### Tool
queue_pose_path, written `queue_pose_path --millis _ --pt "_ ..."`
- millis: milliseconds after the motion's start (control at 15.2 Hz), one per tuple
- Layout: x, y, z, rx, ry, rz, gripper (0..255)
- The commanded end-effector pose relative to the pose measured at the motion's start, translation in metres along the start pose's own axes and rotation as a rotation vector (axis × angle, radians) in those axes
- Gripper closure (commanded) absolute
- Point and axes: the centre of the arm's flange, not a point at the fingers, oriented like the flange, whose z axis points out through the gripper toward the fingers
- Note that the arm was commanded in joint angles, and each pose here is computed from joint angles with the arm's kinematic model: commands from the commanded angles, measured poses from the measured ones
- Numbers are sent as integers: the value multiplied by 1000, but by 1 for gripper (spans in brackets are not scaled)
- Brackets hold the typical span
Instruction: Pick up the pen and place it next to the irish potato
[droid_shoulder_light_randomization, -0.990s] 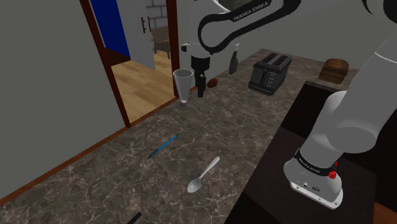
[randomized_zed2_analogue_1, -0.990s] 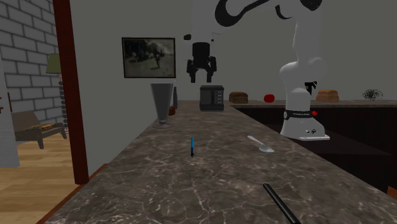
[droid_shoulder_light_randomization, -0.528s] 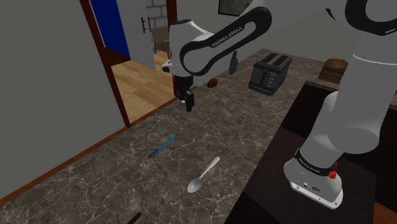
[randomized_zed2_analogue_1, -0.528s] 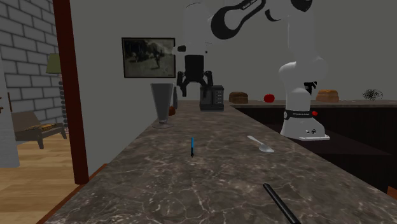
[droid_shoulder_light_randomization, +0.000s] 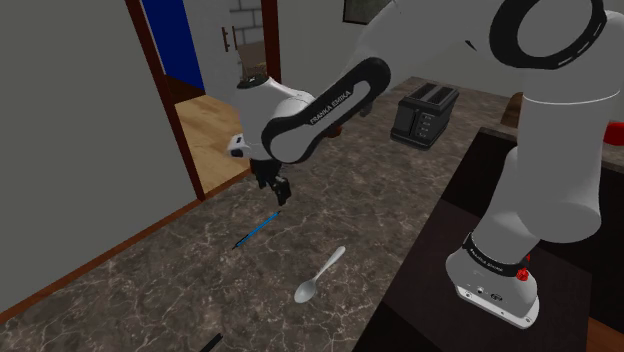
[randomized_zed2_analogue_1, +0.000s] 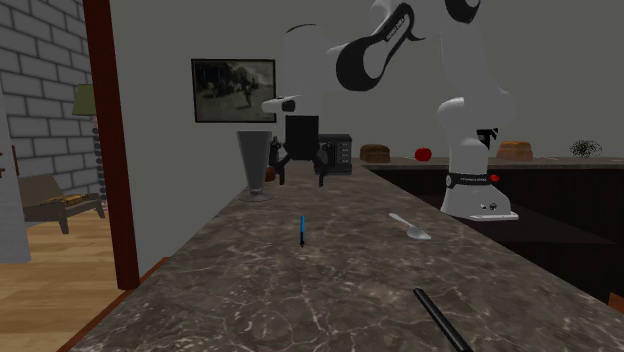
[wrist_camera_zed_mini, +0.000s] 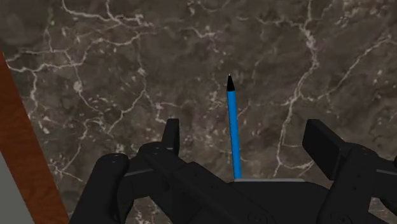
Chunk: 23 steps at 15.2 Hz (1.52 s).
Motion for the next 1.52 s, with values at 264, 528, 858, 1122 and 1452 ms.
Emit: queue_pose_path --millis 264,528,858,1122,1452 --pt "37 -11 36 -11 -18 -134 0" --pt "36 -10 57 -11 -18 -134 0" --pt "36 -10 65 -11 -18 -134 0" --pt "36 -10 65 -11 -18 -134 0" --pt "36 -10 65 -11 -18 -134 255"
